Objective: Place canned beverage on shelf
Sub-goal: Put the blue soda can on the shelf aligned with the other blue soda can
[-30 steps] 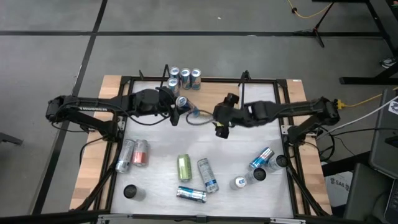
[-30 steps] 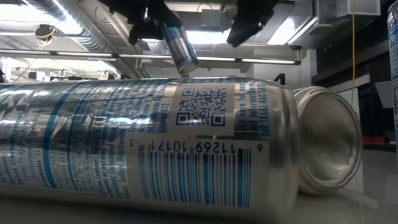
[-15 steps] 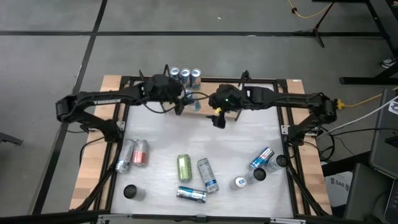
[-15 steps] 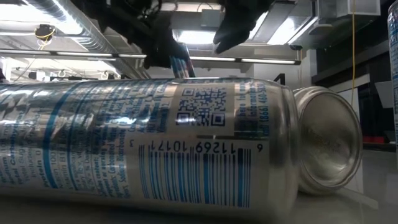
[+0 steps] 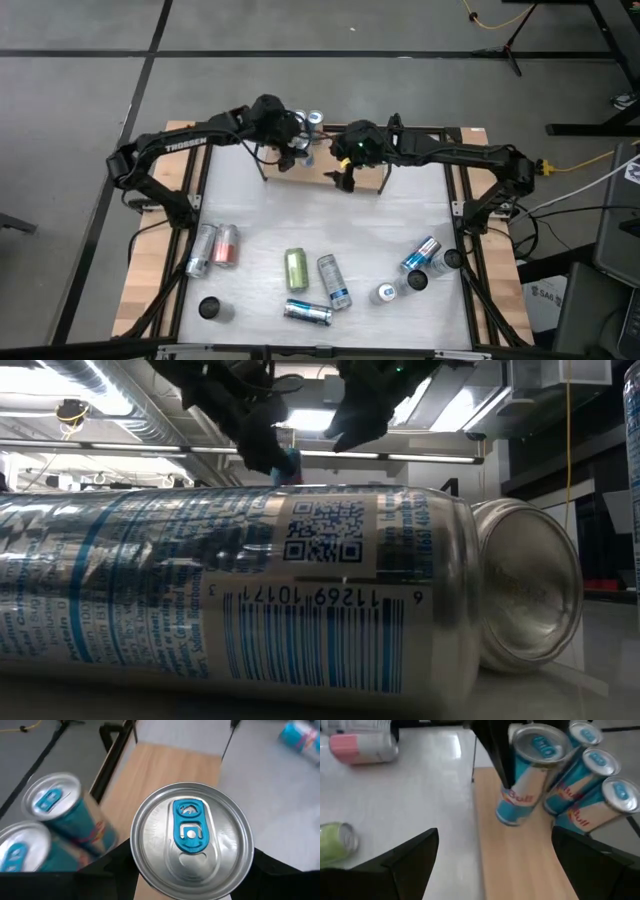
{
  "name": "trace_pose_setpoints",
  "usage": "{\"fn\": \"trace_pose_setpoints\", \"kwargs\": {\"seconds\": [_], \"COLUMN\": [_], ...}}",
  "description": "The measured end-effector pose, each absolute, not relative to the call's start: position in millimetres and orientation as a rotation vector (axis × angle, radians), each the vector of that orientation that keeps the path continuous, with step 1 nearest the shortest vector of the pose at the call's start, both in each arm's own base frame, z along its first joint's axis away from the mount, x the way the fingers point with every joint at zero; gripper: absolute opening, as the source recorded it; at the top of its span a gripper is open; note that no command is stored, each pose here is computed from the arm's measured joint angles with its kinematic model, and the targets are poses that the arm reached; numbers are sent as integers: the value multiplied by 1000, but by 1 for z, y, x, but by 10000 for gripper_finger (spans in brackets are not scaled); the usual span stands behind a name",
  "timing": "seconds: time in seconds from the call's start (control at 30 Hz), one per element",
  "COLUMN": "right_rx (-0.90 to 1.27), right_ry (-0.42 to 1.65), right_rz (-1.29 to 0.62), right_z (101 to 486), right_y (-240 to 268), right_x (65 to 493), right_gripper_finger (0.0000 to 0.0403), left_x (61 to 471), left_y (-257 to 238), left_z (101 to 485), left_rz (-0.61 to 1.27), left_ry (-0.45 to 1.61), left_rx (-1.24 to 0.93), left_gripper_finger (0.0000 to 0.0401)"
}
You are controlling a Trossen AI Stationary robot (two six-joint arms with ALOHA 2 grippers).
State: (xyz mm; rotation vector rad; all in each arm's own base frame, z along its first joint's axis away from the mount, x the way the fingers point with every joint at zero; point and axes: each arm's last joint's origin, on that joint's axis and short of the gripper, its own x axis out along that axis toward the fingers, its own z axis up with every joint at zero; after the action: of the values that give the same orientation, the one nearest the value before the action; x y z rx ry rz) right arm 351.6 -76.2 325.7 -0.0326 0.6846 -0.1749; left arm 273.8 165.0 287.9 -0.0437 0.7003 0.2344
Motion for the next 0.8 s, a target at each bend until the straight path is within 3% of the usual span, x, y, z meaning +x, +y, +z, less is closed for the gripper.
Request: {"fn": "trace_pose_setpoints", "kwargs": {"seconds": [0.33,0.8], "right_rx": [-39,-24], "right_ry": [638,651], "right_rz": [-176,-162], "right_z": [321,312], "right_y": [-78,-79], "right_x": [363,370], "right_gripper_finger": [376,376], "left_x": [259,272], "left_y": [188,201], "left_z": [284,255], "left_rz": [258,170], "left_ry": [744,786], "left_rx": [37,24], "left_gripper_finger": [215,215]}}
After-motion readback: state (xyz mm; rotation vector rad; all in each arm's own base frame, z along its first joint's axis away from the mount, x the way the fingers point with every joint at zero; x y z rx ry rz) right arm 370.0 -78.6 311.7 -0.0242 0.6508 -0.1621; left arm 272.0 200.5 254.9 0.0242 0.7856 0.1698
